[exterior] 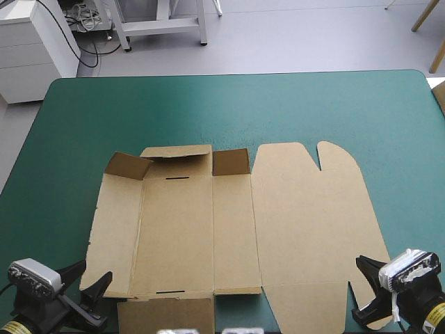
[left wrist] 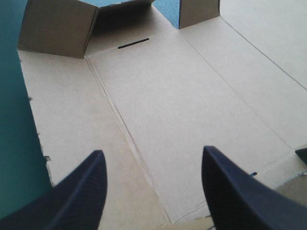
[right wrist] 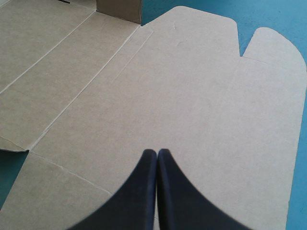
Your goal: Fold the box
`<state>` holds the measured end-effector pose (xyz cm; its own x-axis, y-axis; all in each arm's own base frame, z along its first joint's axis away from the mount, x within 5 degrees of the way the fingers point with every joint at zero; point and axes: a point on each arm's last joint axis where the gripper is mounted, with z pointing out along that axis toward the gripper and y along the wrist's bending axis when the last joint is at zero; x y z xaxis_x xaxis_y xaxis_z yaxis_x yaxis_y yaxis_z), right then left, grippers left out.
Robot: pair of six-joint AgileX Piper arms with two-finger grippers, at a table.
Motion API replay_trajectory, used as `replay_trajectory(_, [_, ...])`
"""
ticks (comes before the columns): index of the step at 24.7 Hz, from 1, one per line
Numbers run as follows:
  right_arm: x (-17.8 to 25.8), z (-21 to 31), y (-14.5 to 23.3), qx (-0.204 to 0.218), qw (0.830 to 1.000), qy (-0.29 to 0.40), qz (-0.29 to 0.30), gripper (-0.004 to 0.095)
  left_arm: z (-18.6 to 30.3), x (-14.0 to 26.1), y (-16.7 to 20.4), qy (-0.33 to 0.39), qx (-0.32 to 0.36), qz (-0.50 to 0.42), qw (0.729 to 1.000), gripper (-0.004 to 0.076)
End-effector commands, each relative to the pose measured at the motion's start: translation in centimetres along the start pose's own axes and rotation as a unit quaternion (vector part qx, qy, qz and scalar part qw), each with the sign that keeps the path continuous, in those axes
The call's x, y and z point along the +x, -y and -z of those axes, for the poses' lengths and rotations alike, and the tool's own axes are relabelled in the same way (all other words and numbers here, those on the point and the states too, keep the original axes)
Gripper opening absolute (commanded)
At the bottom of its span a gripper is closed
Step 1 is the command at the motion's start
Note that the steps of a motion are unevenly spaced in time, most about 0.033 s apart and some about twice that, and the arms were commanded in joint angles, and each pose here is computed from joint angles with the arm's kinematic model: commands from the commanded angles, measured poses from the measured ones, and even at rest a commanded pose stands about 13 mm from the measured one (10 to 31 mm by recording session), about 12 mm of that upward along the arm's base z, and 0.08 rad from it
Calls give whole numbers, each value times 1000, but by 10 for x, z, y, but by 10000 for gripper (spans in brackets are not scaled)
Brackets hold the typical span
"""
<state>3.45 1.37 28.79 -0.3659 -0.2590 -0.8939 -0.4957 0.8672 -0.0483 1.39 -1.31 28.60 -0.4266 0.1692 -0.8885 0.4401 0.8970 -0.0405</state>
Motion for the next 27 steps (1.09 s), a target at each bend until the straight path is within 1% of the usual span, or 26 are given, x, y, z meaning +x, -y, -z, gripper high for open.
replay_trajectory(1, [-12,3,1,3,999,38,1,-20,0,-21,0,51,0,6,999,421])
replay_trajectory(4, [-12,3,-1,-5,999,37,-7,-20,-6,-35,-1,49,-2,8,999,421])
replay_trajectory(7, [-12,3,-1,-8,999,37,-1,-20,-16,-55,-2,28,-6,4,1000,421])
replay_trajectory(11, [-11,3,-1,-8,999,36,1,-20,-40,-84,-6,-35,-19,-4,999,421])
replay_trajectory(16, [-11,3,-1,-5,999,35,5,-20,-76,-110,-8,-111,-19,11,994,421])
replay_trajectory(18, [-11,3,-1,-5,999,35,5,-20,-107,-123,-9,-194,-19,24,981,421])
replay_trajectory(20, [-11,3,-1,-5,999,35,5,-20,-125,-128,-11,-251,-21,26,967,421])
replay_trajectory(24, [-11,3,-1,-5,999,34,4,-20,-149,-136,-12,-315,-13,-1,949,421])
replay_trajectory(27, [-11,3,-1,-5,999,33,4,-20,-149,-140,-18,-349,-18,3,937,421])
